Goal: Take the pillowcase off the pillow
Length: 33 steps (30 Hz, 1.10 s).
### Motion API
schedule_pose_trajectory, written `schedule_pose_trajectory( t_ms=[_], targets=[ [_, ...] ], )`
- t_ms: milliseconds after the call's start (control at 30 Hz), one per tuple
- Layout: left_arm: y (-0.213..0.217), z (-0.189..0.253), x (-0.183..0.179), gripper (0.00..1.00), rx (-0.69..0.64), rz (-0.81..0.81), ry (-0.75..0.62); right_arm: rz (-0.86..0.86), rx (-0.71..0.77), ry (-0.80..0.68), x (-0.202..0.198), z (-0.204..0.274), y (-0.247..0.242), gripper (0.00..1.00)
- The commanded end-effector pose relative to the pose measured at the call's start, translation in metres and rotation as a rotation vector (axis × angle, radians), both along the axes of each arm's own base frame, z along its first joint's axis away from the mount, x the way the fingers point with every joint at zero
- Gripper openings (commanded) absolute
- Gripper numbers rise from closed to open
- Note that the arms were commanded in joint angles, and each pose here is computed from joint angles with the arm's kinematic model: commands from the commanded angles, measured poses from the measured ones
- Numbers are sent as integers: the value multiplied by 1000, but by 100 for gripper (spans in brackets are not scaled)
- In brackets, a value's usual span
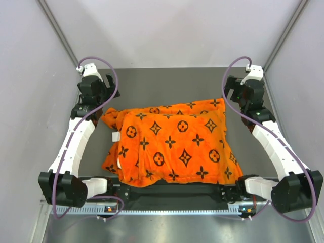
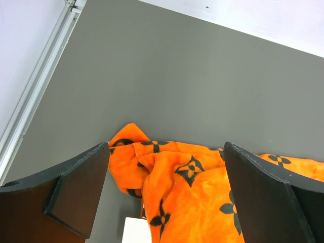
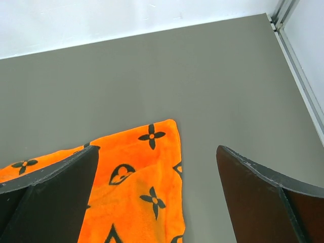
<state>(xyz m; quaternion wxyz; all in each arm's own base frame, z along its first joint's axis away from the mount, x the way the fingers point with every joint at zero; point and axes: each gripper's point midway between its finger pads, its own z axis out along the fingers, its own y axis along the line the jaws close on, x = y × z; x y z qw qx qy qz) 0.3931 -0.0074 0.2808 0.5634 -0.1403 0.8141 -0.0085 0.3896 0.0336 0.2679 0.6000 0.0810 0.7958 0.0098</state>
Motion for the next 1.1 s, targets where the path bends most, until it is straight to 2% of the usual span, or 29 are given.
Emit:
schedule_pose_trajectory(
  t_ms=[0,367,500,633,700,867,1067],
  targets=[
    [3,31,1,99,5,17,-74,-14,9,-73,8,27,-2,100],
    [5,28,5,99,28,19,-52,-4,15,-74,13,27,1,100],
    [4,34,4,99,25,10,-89,-2,13,-70,14,25,1,100],
    [1,32,5,98,67,-12,-67,-2,17,-65,14,23,2,100],
    [-3,18,7,98,78,-34,-5,9,17,-57,14,21,4,100],
    [-30,-15,7,98,10,-124,124,28,15,-14,9,8,6,100],
    [-57,-55,-19,97,-93,-174,328,104,46,87,-4,-17,23,100]
  ],
)
